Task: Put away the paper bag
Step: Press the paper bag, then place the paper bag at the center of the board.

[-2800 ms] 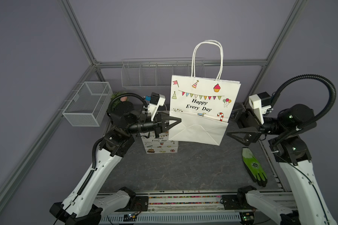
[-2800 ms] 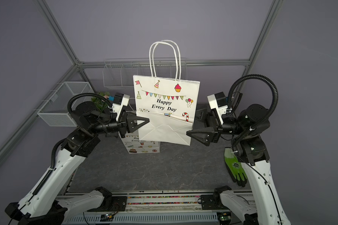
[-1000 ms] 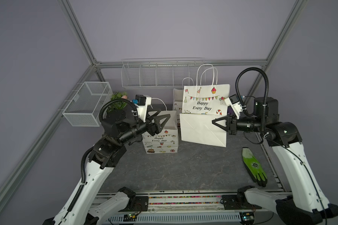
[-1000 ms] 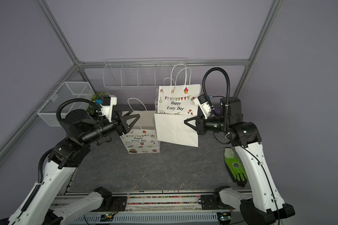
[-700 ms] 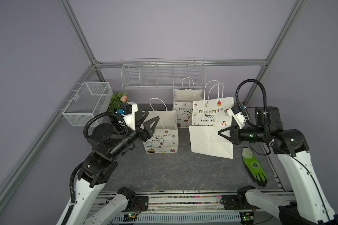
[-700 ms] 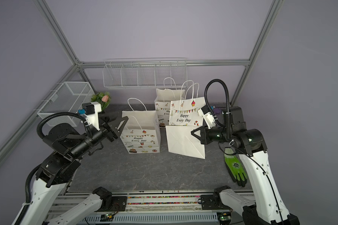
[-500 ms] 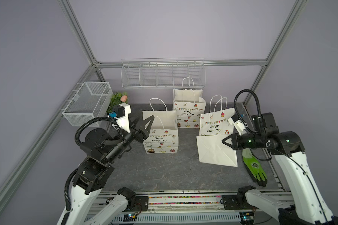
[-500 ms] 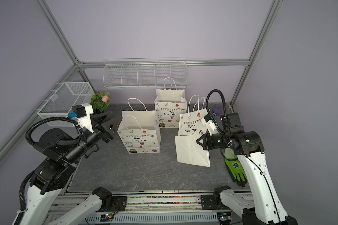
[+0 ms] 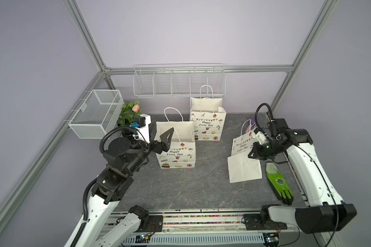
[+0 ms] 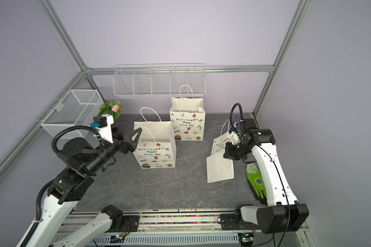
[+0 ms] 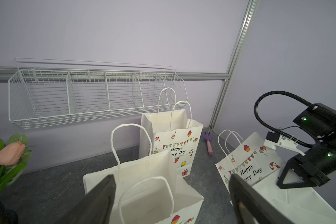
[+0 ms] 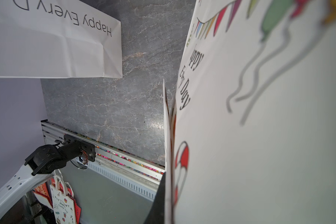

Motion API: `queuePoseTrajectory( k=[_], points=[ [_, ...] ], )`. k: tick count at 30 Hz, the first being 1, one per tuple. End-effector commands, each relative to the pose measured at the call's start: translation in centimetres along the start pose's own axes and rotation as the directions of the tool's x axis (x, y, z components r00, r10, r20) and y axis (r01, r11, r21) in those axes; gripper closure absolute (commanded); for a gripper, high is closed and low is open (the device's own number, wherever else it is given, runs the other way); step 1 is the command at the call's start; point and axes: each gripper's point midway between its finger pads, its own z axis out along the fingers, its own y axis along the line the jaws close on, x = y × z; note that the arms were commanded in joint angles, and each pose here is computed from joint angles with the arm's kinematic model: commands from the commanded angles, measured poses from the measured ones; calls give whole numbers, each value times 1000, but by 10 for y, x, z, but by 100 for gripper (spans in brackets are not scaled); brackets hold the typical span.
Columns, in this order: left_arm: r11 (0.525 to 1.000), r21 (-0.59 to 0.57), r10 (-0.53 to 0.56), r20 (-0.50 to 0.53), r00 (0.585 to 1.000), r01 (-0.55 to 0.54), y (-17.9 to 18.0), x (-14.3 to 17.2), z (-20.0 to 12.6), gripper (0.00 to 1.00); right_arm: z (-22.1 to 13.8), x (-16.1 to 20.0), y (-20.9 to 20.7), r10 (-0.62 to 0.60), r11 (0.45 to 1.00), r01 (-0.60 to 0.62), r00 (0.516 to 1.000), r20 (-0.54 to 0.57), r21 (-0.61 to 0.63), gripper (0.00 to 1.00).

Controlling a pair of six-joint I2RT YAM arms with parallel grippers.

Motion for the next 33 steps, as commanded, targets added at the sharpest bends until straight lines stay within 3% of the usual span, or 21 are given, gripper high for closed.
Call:
queuePoseTrajectory(
  k=[1,8,13,24,29,33],
  points=[
    [997,-70,-17,-39,999,14,18,28,27,3,16,-8,-6,-13,1000,13,1000,-28,-10,93],
    [973,-231,-27,-16,1000,23,49,39,27,0,53,-17,-9,4,997,-11,996,-92,-80,93],
    [963,-267,-32,30,999,39,56,34,16,0,79,-12,-27,56,996,-67,984,-171,-60,93],
    [962,-271,-34,19,999,38,58,40,18,0,123,-3,-82,155,985,-121,930,-333,120,92],
    [962,-271,-33,19,999,37,58,40,18,0,131,3,-114,215,965,-141,911,-353,223,91],
    [961,-273,-32,23,999,37,59,39,16,0,131,-1,-134,252,949,-158,901,-354,274,85]
  ],
)
